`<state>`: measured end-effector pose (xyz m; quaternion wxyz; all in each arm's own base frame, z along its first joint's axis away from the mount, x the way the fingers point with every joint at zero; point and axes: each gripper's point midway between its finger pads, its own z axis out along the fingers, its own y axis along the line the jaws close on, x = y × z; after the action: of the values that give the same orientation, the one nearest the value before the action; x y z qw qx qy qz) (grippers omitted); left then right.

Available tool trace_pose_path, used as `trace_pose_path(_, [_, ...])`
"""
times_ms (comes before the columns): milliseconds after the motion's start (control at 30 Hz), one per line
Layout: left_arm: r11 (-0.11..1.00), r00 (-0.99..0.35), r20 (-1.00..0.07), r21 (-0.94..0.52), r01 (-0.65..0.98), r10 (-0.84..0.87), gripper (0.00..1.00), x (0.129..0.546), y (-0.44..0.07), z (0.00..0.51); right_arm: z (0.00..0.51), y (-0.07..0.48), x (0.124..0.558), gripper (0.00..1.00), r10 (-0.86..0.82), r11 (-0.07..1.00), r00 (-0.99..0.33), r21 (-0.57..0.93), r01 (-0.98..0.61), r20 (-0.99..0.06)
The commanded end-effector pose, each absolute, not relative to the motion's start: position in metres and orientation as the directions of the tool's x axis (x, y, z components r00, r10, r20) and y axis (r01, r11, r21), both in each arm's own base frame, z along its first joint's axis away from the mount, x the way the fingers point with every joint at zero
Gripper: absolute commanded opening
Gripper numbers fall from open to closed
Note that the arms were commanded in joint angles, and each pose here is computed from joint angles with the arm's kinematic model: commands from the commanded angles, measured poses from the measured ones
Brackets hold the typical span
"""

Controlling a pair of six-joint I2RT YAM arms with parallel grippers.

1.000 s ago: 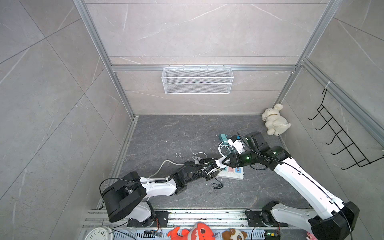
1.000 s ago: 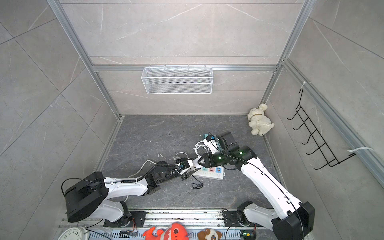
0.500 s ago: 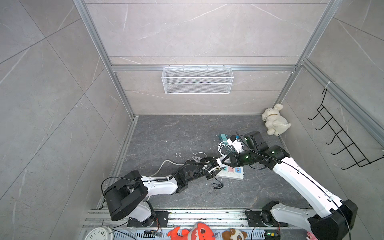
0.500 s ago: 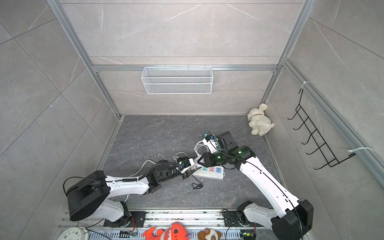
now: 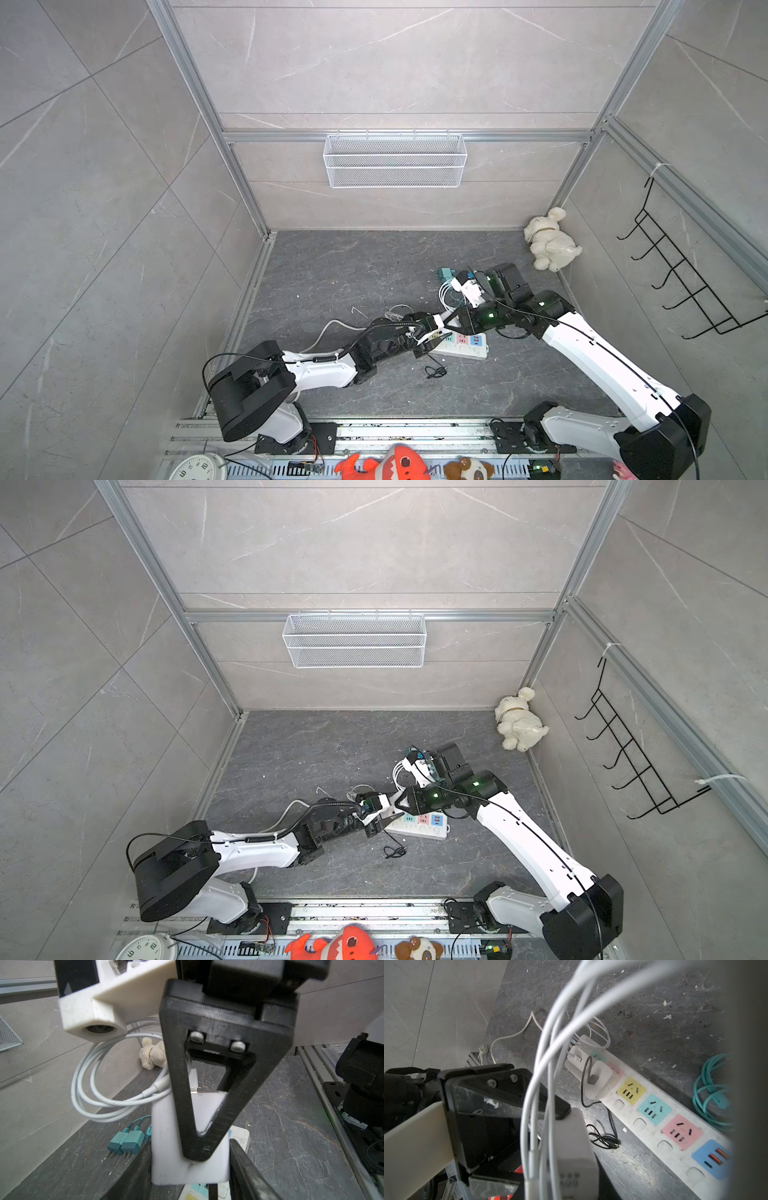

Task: Insert the plug
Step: 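Open the left gripper and draw it back while right gripper holds charger, then carry the white charger with the right gripper over the power strip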

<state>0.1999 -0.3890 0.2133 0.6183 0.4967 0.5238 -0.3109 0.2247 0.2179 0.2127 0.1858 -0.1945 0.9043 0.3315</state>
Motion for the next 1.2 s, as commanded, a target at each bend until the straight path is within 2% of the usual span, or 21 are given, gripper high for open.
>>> trace_pose_path(0, [0.366,0.326,-0.942,0.332,0.869,0.080,0.63,0.201,-0.384,0.249,0.220,0.220,0.230,0.19,-0.208,0.718,-0.859,0.524,-0.459,-0.468])
trace_pose_path(233, [0.412,0.313,-0.929,0.368,0.833,0.196,0.70,0.197,-0.349,0.257,0.239,0.205,0.242,0.18,-0.197,0.781,-0.851,0.447,-0.437,-0.487])
trace_pose_path(467, [0.615,0.240,-0.913,0.400,0.680,0.329,0.71,0.225,-0.297,0.273,0.247,0.175,0.261,0.18,-0.181,0.881,-0.853,0.305,-0.362,-0.489])
trace_pose_path(633, [0.665,0.215,-0.911,0.404,0.628,0.351,0.71,0.234,-0.287,0.282,0.248,0.150,0.272,0.18,-0.152,0.934,-0.858,0.213,-0.287,-0.491])
trace_pose_path(967, [0.729,0.101,-0.914,0.376,0.572,0.392,0.70,0.263,-0.298,0.266,0.225,0.113,0.255,0.19,-0.126,0.975,-0.892,0.114,-0.193,-0.435])
trace_pose_path(1167, [0.844,0.012,-0.934,0.329,0.423,0.358,0.66,0.277,-0.265,0.259,0.203,0.102,0.234,0.19,-0.079,0.986,-0.930,0.107,-0.126,-0.359])
